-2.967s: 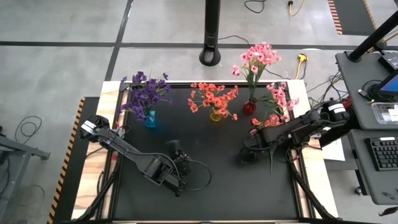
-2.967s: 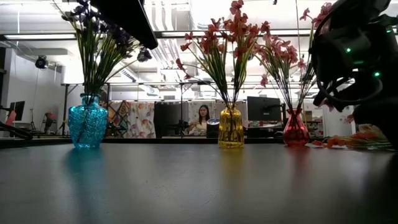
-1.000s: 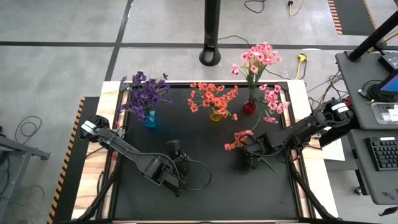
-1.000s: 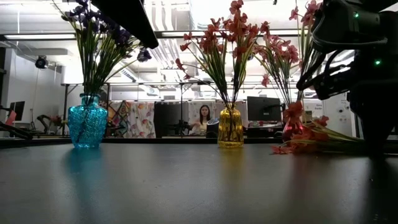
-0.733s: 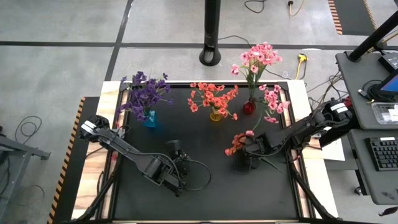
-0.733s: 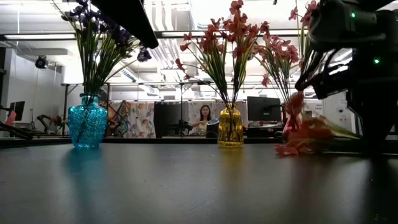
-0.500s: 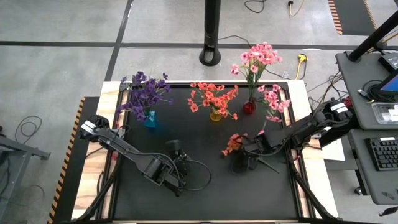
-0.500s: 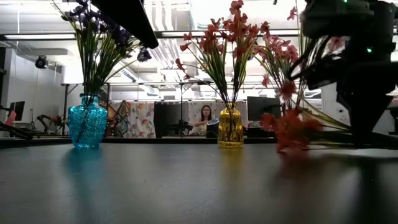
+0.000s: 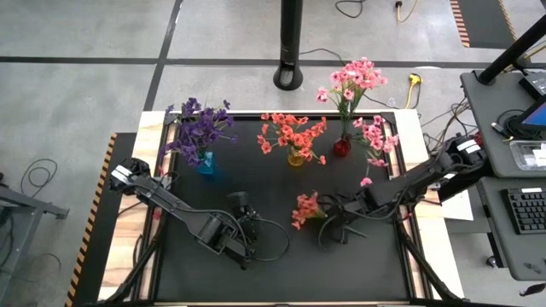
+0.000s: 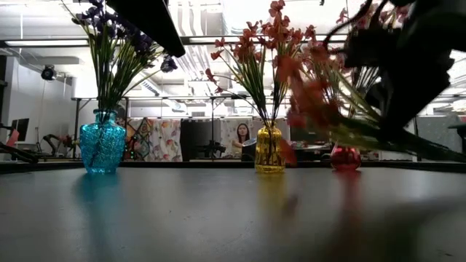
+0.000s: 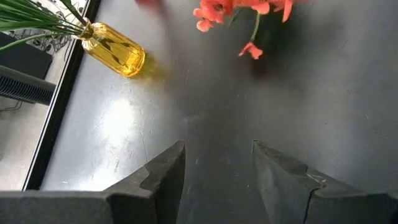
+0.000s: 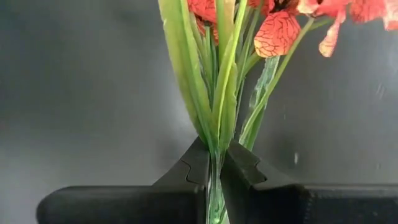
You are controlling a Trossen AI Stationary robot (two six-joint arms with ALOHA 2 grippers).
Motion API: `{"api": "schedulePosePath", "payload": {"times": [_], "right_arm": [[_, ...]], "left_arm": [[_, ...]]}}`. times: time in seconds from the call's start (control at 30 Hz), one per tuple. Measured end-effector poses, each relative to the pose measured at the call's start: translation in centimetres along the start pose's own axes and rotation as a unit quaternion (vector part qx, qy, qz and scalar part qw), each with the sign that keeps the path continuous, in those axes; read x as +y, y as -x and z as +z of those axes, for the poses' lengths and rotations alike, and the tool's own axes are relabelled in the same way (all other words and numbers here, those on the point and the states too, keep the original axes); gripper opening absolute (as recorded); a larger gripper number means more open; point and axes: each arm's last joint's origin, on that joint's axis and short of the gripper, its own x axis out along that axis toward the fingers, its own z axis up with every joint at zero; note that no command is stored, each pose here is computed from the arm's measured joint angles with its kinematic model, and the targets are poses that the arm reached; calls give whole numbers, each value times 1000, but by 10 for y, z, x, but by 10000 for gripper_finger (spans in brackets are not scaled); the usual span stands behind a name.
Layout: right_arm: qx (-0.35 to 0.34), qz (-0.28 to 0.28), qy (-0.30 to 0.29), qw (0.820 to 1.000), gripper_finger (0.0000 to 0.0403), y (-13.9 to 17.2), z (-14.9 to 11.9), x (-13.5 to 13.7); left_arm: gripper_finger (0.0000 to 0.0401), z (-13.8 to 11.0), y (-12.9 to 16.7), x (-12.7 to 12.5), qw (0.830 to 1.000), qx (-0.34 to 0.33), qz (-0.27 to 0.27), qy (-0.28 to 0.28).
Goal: Sort flowers into vase by color
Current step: Put the orange flowers into the yellow flower vase
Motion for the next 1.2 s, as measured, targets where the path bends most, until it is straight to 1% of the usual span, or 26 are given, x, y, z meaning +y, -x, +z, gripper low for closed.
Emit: {"api": "schedulePosePath", "payload": {"times": [0.1, 0.17, 0.27, 0.33, 0.4, 0.5, 0.57, 0.7, 0.83, 0.97, 1.03, 1.2], "right_arm": [[-54, -2, 21, 998, 18, 7, 5, 5], [-98, -15, 34, 994, 18, 13, 9, 7], [-184, -48, 61, 980, 18, 22, 17, 12], [-247, -78, 69, 963, 18, 28, 24, 15], [-309, -104, 68, 943, 18, 34, 33, 17], [-388, -146, 43, 909, 18, 42, 47, 17], [-429, -172, 35, 886, 18, 49, 56, 15], [-506, -166, 24, 846, 18, 62, 73, 9], [-555, -188, 33, 810, 18, 73, 83, 1], [-582, -205, 35, 787, 18, 80, 91, -10], [-586, -217, 29, 780, 18, 81, 95, -18], [-583, -242, 12, 775, 18, 80, 103, -39]], "left_arm": [[168, 0, 0, 0, 1000, 0, 0, 0], [168, 0, 0, 0, 1000, 0, 0, 0], [168, 0, 0, 0, 1000, 0, 0, 0], [168, 0, 0, 0, 1000, 0, 0, 0], [168, 0, 0, 0, 1000, 0, 0, 0], [168, 0, 0, 0, 1000, 0, 0, 0], [168, 0, 0, 0, 1000, 0, 0, 0], [168, 0, 0, 0, 1000, -1, 0, 0], [168, 0, 0, 0, 1000, -1, 0, 0], [168, 0, 0, 0, 1000, -1, 0, 0], [168, 0, 0, 0, 1000, -1, 0, 0], [168, 0, 0, 0, 1000, -1, 0, 0]]}}
